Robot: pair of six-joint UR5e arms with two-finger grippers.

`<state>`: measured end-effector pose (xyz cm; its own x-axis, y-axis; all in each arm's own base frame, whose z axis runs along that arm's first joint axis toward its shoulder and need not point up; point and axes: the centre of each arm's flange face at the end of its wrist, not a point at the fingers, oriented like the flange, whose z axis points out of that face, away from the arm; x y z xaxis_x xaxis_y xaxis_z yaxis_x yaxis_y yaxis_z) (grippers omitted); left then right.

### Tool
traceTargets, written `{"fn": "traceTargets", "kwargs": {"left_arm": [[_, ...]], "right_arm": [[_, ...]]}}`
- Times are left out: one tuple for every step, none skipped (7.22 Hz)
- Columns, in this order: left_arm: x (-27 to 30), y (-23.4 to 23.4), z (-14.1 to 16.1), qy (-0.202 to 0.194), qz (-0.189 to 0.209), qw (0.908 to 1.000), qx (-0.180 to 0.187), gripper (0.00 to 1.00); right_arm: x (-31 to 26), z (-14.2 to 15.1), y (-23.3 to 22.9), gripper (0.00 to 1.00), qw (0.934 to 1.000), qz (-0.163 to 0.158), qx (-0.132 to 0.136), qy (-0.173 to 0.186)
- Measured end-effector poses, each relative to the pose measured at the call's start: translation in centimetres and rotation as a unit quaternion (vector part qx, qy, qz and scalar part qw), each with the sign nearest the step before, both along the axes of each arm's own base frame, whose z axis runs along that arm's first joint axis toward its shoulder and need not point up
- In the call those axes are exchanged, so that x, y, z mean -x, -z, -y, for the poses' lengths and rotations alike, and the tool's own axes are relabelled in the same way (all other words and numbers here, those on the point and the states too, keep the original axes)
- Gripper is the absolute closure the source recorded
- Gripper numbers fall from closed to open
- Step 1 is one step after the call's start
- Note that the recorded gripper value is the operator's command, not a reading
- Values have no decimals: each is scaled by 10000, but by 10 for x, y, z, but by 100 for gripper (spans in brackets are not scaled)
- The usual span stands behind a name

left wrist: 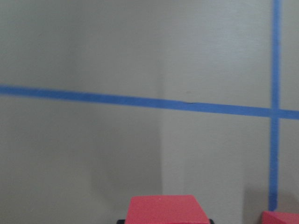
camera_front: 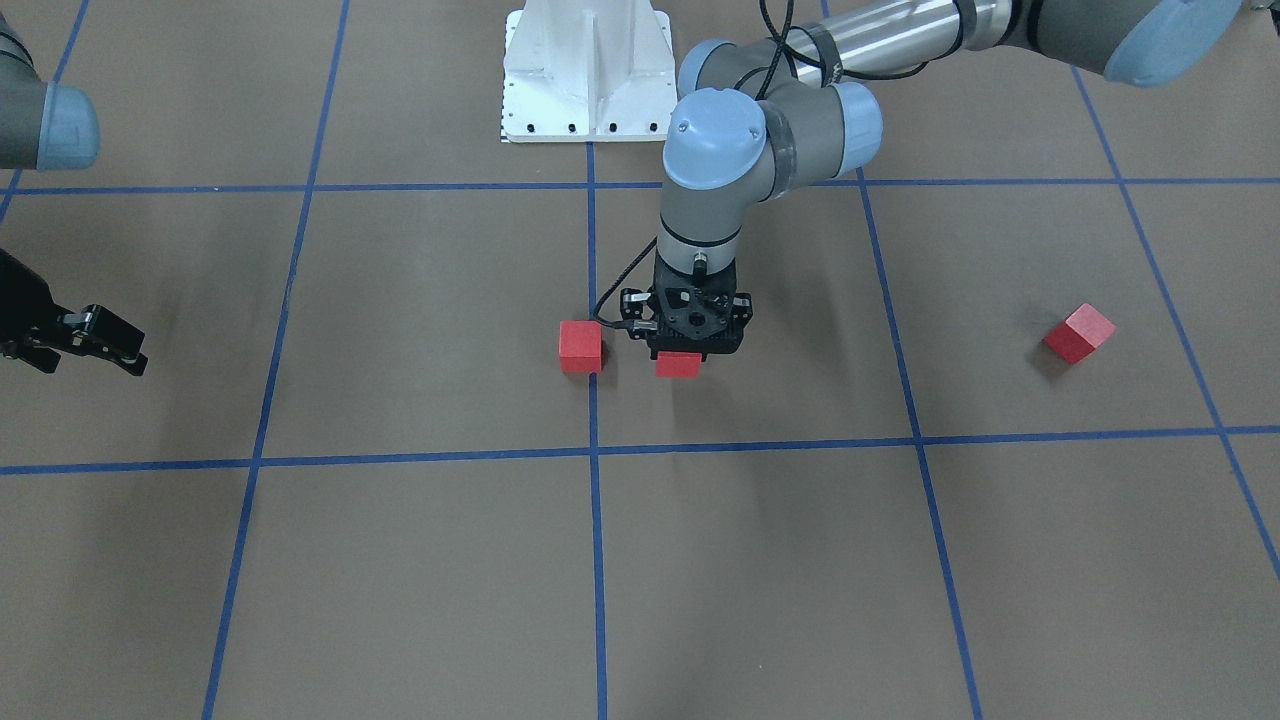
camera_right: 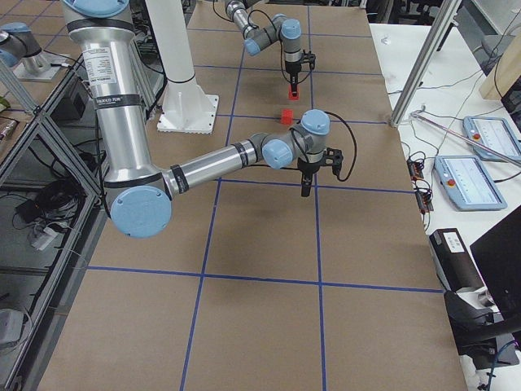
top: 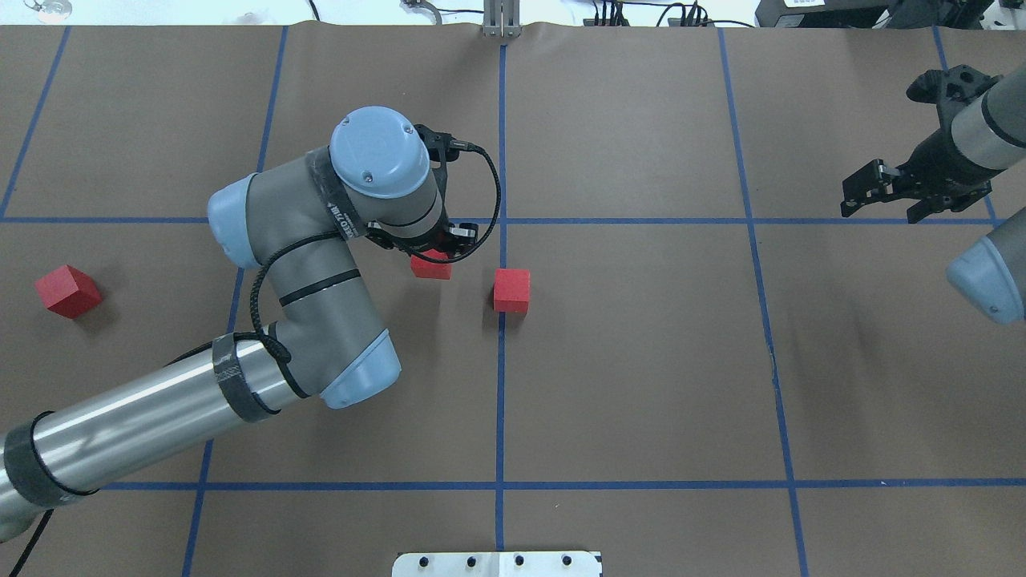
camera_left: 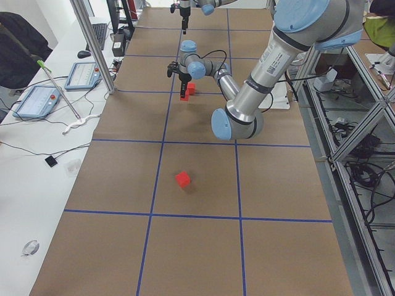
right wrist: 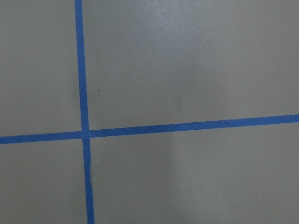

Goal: Form red blocks into L shape at center
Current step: 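Carry the cube with the left gripper to the center cube's near side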

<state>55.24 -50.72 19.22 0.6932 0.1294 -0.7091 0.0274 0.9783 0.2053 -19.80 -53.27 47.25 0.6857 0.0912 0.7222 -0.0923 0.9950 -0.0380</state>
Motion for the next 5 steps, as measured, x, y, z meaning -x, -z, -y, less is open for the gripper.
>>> {"fn": "traceTargets", "kwargs": {"left_arm": [[-19,19,17,-99,70,9999,-91,100],[-41,38,33,-131,156,9998,-68,100],[-54,49,41,-134,213,9997,-17,100],[-63,53,44,-134,234,9996,19,100],[-71,54,45,-147,243,9996,40,100]], "right_arm": [[0,0,-1,0,10000,-2,5,1],[0,0,-1,0,10000,0,3,2],[0,0,-1,0,10000,0,2,2],[0,0,-1,0,10000,1,6,-2],[0,0,-1,0,10000,2,15,-12]]}}
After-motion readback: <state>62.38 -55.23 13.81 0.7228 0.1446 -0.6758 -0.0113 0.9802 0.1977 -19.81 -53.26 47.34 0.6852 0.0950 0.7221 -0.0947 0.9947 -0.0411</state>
